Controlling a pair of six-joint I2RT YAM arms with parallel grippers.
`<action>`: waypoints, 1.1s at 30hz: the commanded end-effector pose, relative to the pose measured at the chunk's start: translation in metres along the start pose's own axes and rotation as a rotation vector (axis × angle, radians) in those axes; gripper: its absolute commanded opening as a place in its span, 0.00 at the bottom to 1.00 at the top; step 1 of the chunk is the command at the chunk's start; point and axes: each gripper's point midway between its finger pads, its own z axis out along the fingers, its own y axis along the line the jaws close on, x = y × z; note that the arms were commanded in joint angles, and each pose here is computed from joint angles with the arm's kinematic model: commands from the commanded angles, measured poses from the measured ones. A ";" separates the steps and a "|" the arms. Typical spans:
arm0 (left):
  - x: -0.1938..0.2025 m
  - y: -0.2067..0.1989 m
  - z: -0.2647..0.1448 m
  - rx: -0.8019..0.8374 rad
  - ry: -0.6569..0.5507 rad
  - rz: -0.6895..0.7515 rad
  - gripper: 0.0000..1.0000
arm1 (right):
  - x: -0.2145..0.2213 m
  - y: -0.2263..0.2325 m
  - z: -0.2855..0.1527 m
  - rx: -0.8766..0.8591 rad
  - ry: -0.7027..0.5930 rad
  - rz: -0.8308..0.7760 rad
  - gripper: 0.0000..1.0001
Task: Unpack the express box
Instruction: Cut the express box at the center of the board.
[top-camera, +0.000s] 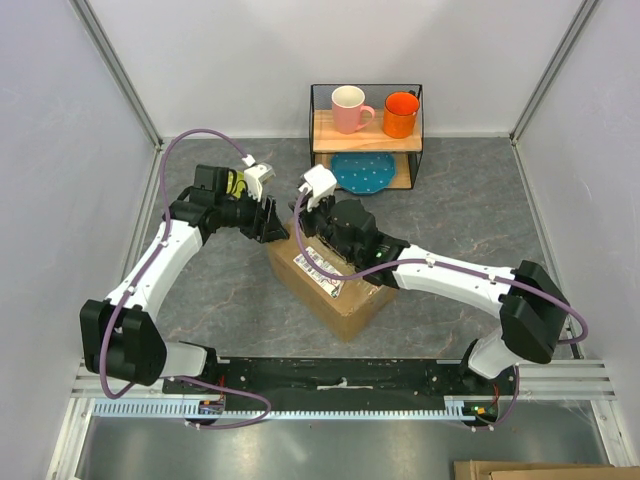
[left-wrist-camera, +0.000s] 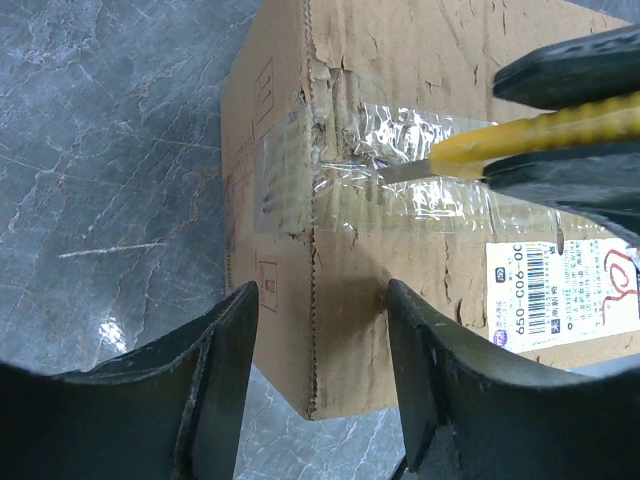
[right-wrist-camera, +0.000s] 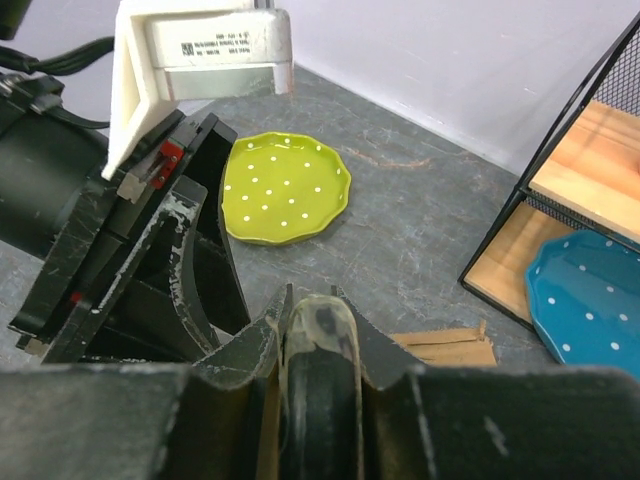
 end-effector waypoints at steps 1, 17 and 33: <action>0.034 0.026 0.007 -0.102 0.103 0.007 0.60 | -0.001 0.006 0.003 -0.007 -0.028 0.028 0.00; 0.038 0.021 0.000 -0.103 0.109 0.025 0.59 | 0.017 -0.003 0.002 0.033 0.011 -0.028 0.00; 0.038 0.020 0.001 -0.099 0.112 0.025 0.58 | 0.030 -0.006 -0.002 0.031 0.071 -0.089 0.00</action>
